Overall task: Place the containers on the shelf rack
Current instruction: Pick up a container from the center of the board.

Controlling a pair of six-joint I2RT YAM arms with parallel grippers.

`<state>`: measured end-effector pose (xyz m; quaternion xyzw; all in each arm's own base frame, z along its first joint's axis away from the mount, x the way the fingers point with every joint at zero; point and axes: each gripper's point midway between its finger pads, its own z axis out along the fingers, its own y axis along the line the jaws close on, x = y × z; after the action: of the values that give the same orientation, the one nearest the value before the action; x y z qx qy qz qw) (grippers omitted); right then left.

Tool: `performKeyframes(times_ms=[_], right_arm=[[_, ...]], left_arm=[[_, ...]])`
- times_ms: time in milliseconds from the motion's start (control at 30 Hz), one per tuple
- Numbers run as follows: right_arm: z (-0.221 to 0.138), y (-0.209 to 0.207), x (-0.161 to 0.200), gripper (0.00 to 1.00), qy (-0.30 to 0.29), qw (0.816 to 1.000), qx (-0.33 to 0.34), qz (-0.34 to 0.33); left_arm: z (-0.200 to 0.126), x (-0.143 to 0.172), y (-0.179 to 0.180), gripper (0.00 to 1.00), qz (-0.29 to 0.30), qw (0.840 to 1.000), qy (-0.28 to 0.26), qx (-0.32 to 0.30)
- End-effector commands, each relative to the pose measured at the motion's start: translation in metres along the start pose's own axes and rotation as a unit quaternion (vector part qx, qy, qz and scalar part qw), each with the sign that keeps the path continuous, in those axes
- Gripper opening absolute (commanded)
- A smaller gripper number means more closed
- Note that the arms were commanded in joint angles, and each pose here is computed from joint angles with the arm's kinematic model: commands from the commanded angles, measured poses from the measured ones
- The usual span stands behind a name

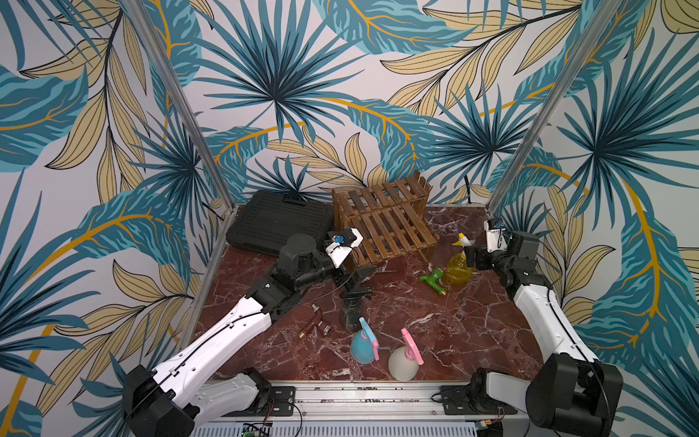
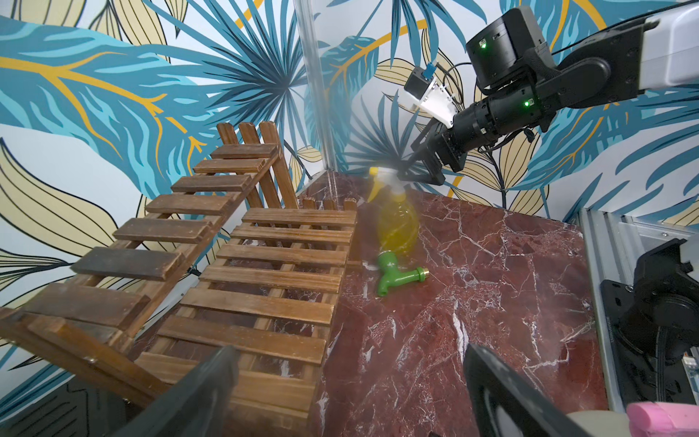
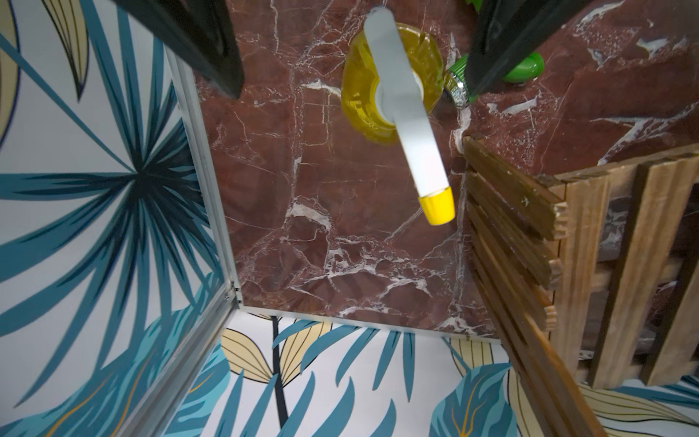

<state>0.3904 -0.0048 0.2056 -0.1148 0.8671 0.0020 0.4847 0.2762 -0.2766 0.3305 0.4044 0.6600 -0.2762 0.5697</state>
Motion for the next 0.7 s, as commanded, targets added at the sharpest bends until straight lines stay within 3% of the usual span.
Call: performKeyframes(times_ms=[0, 367, 667], right_arm=[[0.005, 0.01, -0.005, 0.94, -0.019, 0.998, -0.048, -0.025], [0.026, 0.017, 0.009, 0.55, -0.014, 0.997, -0.076, -0.026], [0.039, 0.025, 0.019, 0.42, 0.001, 0.994, -0.106, -0.02]], left_arm=[[-0.002, 0.0, -0.001, 1.0, 0.007, 1.0, 0.0, -0.003], [0.002, 0.005, -0.003, 1.0, 0.004, 1.0, 0.01, 0.004], [0.007, 0.012, -0.004, 1.0, -0.001, 1.0, 0.024, 0.009]])
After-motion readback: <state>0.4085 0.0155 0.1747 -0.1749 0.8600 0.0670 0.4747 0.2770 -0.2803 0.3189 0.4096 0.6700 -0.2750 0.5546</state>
